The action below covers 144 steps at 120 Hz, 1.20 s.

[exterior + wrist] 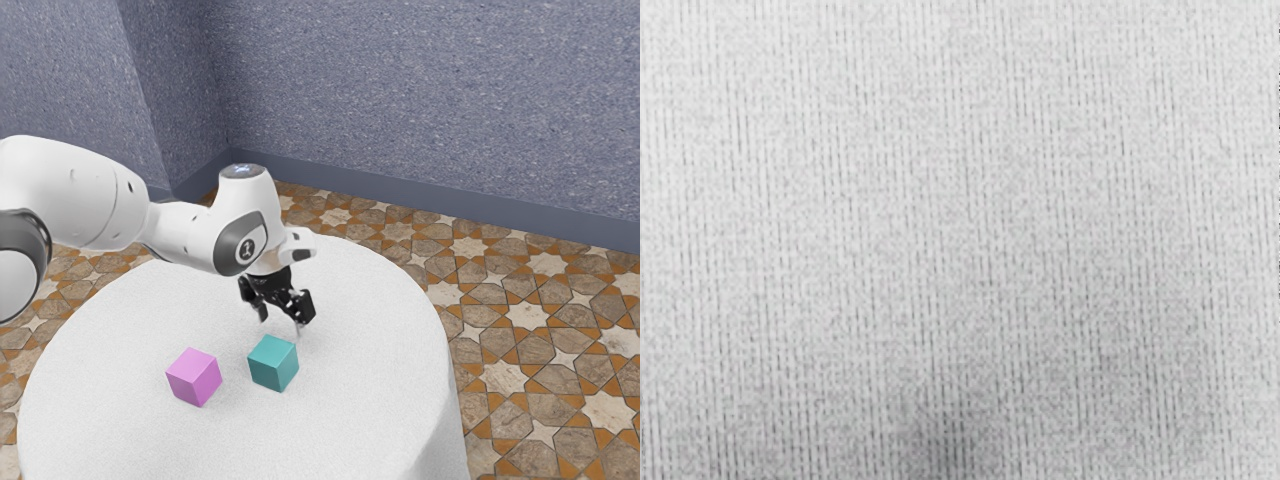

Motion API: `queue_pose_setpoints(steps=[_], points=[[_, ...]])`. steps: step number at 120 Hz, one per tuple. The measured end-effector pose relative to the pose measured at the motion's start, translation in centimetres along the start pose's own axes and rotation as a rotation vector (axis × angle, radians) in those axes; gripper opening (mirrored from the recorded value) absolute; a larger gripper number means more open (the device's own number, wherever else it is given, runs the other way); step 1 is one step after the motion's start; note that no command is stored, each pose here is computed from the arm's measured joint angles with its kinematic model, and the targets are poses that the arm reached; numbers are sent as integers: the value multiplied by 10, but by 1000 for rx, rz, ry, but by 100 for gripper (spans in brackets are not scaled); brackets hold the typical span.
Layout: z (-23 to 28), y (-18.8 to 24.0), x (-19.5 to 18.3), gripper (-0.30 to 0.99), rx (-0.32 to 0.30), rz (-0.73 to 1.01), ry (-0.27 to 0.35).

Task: Pick up the blue block with one arm, and put the blue block on the pink block with one arm

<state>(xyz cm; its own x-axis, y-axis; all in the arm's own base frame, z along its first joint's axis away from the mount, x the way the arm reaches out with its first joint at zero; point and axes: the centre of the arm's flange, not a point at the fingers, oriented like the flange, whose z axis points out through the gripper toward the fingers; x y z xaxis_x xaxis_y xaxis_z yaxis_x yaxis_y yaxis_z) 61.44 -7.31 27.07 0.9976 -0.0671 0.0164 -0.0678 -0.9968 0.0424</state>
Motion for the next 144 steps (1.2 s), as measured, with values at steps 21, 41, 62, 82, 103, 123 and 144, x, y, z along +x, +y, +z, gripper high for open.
queue_pose_setpoints(steps=[21,41,62,82,103,123,144], points=[[-6,5,6,67,14,10,52],[0,23,-8,67,13,26,47],[11,20,-33,67,12,12,10],[15,25,-48,67,13,17,-3],[18,28,-60,67,14,19,-13],[14,32,-62,67,12,24,-6],[8,31,-70,67,8,25,-9]])
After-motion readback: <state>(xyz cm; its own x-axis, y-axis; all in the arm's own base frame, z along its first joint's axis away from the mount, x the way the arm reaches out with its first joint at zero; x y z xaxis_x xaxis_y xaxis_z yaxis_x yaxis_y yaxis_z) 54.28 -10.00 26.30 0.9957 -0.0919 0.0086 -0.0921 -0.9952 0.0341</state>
